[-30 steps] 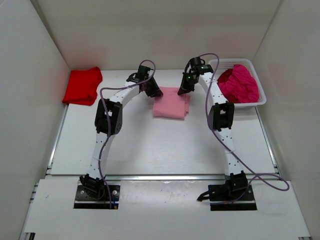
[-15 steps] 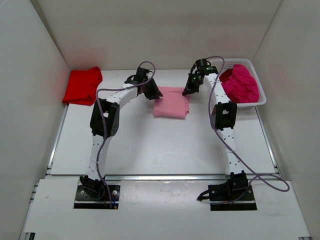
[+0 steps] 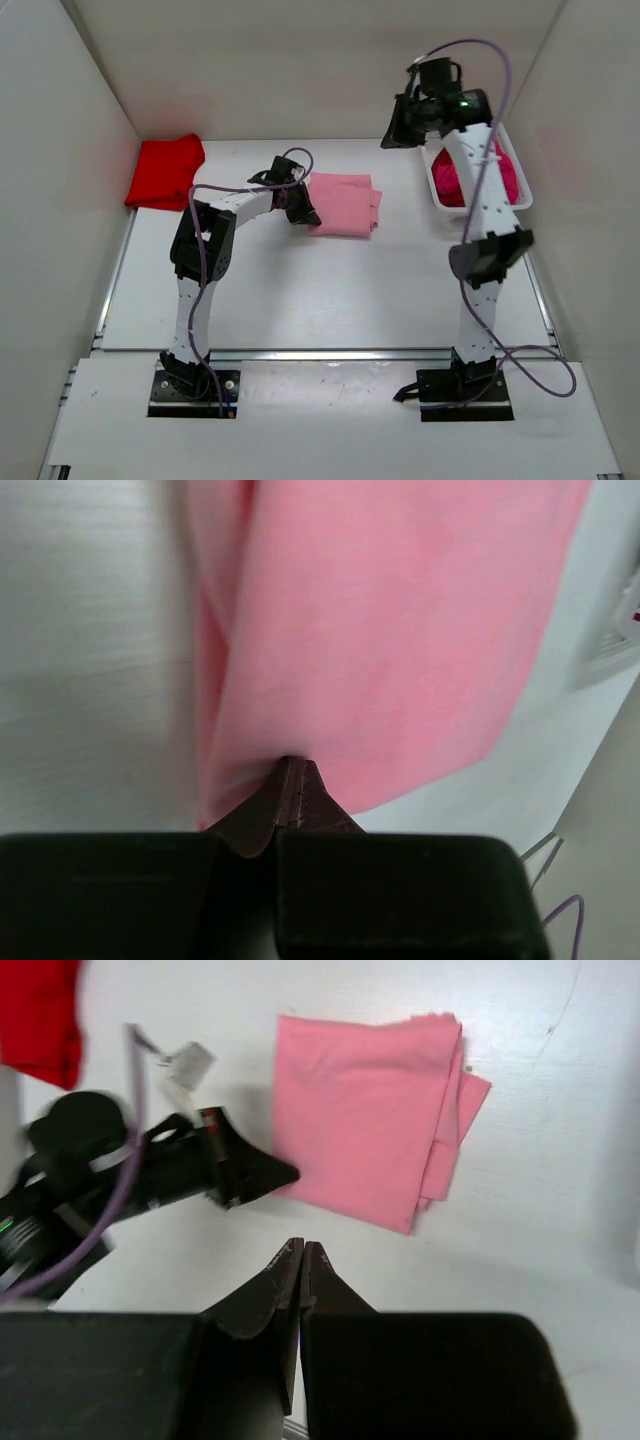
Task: Fold and stack the t-shirts
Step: Smooth out wrinkles on the folded tshirt
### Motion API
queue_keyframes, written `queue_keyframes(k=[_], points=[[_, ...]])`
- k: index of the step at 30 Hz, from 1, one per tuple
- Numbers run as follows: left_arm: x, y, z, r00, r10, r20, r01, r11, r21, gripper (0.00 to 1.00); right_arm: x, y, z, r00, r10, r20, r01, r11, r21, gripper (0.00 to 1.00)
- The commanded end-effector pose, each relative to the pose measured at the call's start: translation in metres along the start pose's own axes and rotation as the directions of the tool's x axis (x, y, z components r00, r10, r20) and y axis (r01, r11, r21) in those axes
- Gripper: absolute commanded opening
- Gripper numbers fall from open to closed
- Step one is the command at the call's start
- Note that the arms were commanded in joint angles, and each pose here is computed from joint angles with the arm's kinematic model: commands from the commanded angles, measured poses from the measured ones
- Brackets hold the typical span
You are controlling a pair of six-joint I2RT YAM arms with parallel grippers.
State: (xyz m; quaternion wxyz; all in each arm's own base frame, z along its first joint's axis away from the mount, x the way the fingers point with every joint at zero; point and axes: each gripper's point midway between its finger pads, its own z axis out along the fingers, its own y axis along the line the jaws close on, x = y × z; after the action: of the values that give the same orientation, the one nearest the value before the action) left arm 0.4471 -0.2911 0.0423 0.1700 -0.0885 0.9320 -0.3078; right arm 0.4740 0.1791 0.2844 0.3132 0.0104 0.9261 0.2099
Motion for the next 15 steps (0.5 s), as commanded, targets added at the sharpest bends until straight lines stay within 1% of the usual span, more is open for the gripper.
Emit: queue_keyframes(k=[1, 2, 3, 4, 5, 6, 7, 8, 9, 10, 11, 12, 13, 14, 15], points=[[-0.008, 0.001, -0.012, 1.0, 0.006, 0.024, -0.006, 1.0, 0.03, 0.01, -0.013, 0.003, -0.099, 0.987, -0.028, 0.159, 0.027, 1.0, 0.007, 0.0], [-0.005, 0.007, -0.011, 1.0, -0.017, 0.015, 0.017, 1.0, 0.02, 0.02, -0.005, 0.011, -0.114, 0.987, -0.025, 0.159, 0.033, 0.998, -0.049, 0.0], [-0.006, 0.005, -0.012, 1.0, -0.01, 0.024, 0.009, 0.999, 0.031, 0.02, -0.004, 0.02, -0.131, 0.982, -0.037, 0.187, 0.058, 0.992, -0.108, 0.0], [-0.003, 0.008, -0.012, 1.0, -0.017, 0.014, 0.017, 1.0, 0.026, 0.01, 0.021, 0.023, -0.115, 0.996, -0.026, 0.088, 0.041, 0.983, -0.177, 0.0], [-0.004, 0.006, -0.013, 1.0, -0.013, 0.019, 0.012, 0.999, 0.038, 0.02, 0.032, 0.036, -0.104, 0.991, -0.063, 0.116, 0.088, 0.97, -0.227, 0.0], [-0.001, 0.007, -0.011, 1.0, -0.014, 0.01, 0.014, 0.999, 0.037, 0.02, 0.047, 0.057, -0.116, 0.984, -0.09, 0.153, 0.131, 0.949, -0.286, 0.01], [-0.001, 0.007, -0.013, 1.0, -0.013, 0.018, 0.012, 0.999, 0.039, 0.02, 0.07, 0.046, -0.082, 0.989, -0.073, 0.126, 0.108, 0.948, -0.299, 0.0], [-0.001, 0.009, -0.015, 1.0, -0.019, 0.022, 0.018, 0.999, 0.043, 0.02, 0.091, 0.044, -0.087, 0.994, -0.024, 0.108, 0.059, 0.939, -0.338, 0.0], [-0.001, 0.008, -0.016, 0.999, -0.026, 0.025, 0.025, 0.998, 0.051, 0.02, 0.087, 0.036, -0.098, 0.983, 0.018, 0.184, 0.051, 0.931, -0.363, 0.0], [-0.001, 0.01, -0.015, 0.999, -0.035, 0.032, 0.033, 0.998, 0.051, 0.03, 0.072, 0.035, -0.109, 0.961, 0.047, 0.272, 0.065, 0.919, -0.389, 0.01], [-0.001, 0.008, -0.018, 0.998, -0.045, 0.034, 0.043, 0.997, 0.065, 0.02, 0.08, 0.017, -0.112, 0.95, 0.069, 0.304, 0.052, 0.926, -0.374, 0.05], [0.0, 0.007, -0.018, 0.998, -0.052, 0.032, 0.05, 0.997, 0.065, 0.02, 0.078, 0.001, -0.104, 0.936, 0.09, 0.339, 0.048, 0.925, -0.377, 0.1], [-0.001, 0.005, -0.018, 0.998, -0.047, 0.038, 0.044, 0.997, 0.065, 0.03, 0.078, -0.012, -0.086, 0.946, 0.111, 0.306, 0.022, 0.915, -0.402, 0.1], [0.001, 0.002, -0.019, 0.999, -0.027, 0.037, 0.024, 0.997, 0.067, 0.03, 0.088, -0.019, -0.067, 0.963, 0.123, 0.241, -0.01, 0.907, -0.421, 0.07], [0.001, -0.002, -0.02, 0.999, -0.026, 0.04, 0.023, 0.997, 0.069, 0.04, 0.096, -0.025, -0.035, 0.979, 0.124, 0.161, -0.046, 0.906, -0.421, 0.04]])
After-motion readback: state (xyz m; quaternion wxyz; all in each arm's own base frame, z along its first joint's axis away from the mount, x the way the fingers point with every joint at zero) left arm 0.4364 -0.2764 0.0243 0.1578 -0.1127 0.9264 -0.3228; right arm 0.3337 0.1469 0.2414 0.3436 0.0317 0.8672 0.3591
